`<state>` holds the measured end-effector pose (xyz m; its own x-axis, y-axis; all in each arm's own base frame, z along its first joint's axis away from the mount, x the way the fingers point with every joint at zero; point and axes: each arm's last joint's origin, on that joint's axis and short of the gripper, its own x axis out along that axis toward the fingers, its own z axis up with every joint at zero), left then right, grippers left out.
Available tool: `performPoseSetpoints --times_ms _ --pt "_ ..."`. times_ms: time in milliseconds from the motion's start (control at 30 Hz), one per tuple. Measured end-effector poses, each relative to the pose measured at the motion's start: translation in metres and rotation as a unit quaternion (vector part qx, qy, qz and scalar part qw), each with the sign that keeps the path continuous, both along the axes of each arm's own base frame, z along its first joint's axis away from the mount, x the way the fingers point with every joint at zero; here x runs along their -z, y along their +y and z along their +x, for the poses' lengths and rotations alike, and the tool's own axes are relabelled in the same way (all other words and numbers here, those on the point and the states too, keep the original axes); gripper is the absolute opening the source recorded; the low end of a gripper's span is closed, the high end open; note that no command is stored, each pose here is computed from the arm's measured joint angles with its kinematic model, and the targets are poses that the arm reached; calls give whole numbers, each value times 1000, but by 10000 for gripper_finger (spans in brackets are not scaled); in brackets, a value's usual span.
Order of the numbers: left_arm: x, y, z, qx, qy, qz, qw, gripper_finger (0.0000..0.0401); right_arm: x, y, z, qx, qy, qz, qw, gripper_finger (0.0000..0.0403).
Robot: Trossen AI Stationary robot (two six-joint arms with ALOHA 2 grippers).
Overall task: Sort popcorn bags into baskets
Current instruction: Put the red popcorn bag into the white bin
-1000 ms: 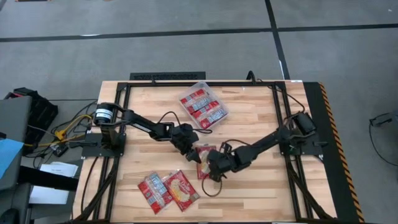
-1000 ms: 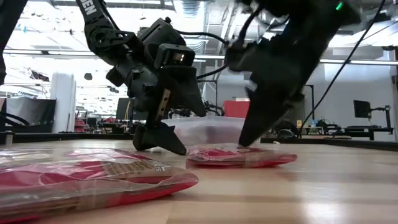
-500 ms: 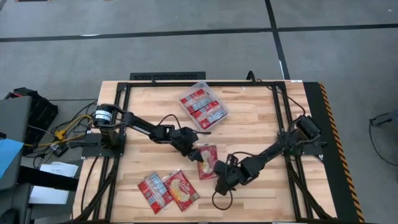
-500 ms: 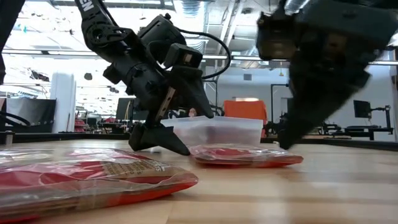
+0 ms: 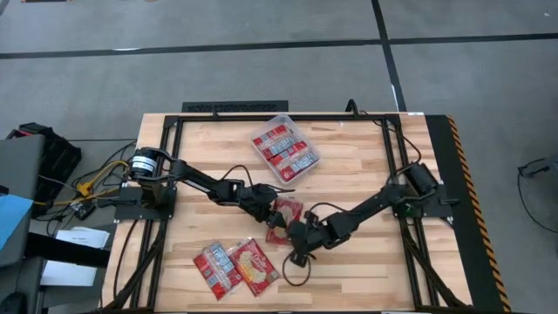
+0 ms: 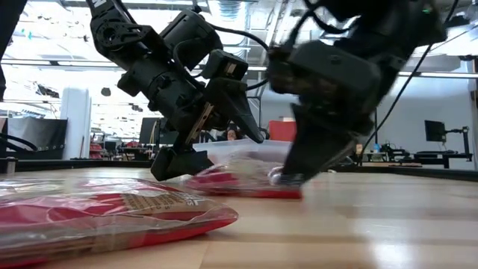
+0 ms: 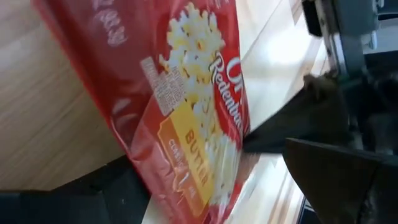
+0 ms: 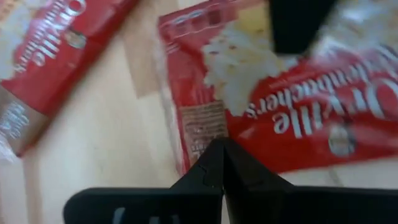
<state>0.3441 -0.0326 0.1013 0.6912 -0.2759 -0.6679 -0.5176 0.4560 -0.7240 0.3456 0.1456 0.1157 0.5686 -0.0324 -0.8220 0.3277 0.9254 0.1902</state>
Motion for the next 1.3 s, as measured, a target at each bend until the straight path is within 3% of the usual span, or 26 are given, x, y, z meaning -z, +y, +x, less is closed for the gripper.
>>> performPoseSetpoints --times_ms 200,333,467,667,733,900,1033,1133,1300 --pt "0 0 0 0 -6 3 1000 332 -6 -5 20 -41 -4 -12 999 11" --pt "0 -1 0 4 -3 -3 1000 292 -13 -9 18 -41 10 -19 999 14" --pt "1 -2 0 2 1 -8 1000 210 -31 -9 8 -40 17 -34 998 18" --pt "1 -3 -1 21 1 -3 1000 48 -68 -2 -13 -38 0 -58 998 13" --pt "1 -4 -1 38 -3 -12 999 18 -79 0 -20 -26 -8 -63 998 14" --pt "-16 -8 -1 92 -22 -79 992 25 -103 2 -46 13 -5 -92 996 22" --pt "-57 -5 -2 142 -80 -118 979 10 -116 2 -66 39 4 -112 993 16" --pt "-95 10 -8 149 -136 -113 973 7 -121 3 -76 57 8 -126 990 12" --pt "-143 53 -32 147 -157 -70 974 4 -121 3 -83 87 11 -134 987 22"
